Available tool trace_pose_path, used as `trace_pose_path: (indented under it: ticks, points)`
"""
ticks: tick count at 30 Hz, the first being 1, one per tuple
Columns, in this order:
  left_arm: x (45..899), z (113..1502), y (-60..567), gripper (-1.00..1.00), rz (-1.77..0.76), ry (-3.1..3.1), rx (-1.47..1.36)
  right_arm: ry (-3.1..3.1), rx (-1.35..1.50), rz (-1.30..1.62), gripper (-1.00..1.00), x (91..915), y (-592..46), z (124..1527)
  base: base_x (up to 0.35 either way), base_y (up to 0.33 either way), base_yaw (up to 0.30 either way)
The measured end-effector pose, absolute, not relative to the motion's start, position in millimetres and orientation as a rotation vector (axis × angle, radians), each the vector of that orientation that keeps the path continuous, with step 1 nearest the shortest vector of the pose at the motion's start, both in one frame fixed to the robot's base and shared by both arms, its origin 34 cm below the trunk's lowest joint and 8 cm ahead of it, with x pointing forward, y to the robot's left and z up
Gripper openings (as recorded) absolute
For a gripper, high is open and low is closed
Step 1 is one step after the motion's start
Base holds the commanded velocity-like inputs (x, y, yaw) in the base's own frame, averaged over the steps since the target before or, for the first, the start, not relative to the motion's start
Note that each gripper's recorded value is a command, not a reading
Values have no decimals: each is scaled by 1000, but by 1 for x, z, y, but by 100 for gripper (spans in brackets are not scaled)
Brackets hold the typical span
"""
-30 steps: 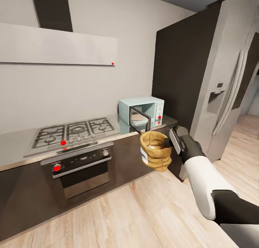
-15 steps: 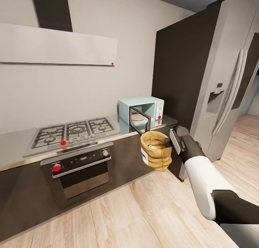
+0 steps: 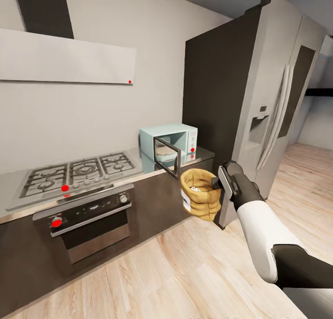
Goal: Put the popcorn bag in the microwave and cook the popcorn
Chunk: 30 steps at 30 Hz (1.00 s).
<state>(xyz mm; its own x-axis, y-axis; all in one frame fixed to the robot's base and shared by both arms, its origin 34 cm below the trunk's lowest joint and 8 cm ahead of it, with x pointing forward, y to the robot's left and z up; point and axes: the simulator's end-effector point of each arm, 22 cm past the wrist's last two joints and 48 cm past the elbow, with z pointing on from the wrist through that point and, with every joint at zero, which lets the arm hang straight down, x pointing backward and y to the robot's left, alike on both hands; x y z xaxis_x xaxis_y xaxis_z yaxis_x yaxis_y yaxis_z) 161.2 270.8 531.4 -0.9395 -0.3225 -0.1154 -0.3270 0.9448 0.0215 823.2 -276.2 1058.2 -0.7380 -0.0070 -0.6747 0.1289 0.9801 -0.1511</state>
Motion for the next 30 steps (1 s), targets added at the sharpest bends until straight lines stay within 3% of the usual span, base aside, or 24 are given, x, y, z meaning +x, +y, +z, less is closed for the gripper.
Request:
trace_pose_path:
  ticks: [26, 30]
  points:
    - [161, 531, 271, 100, 61, 2990, -501, 2390, 85, -245, -100, 823, -276, 1058, 0, 0, -240]
    - [161, 531, 271, 100, 61, 2991, -501, 2390, 83, -245, -100, 823, -276, 1058, 1, 0, -83]
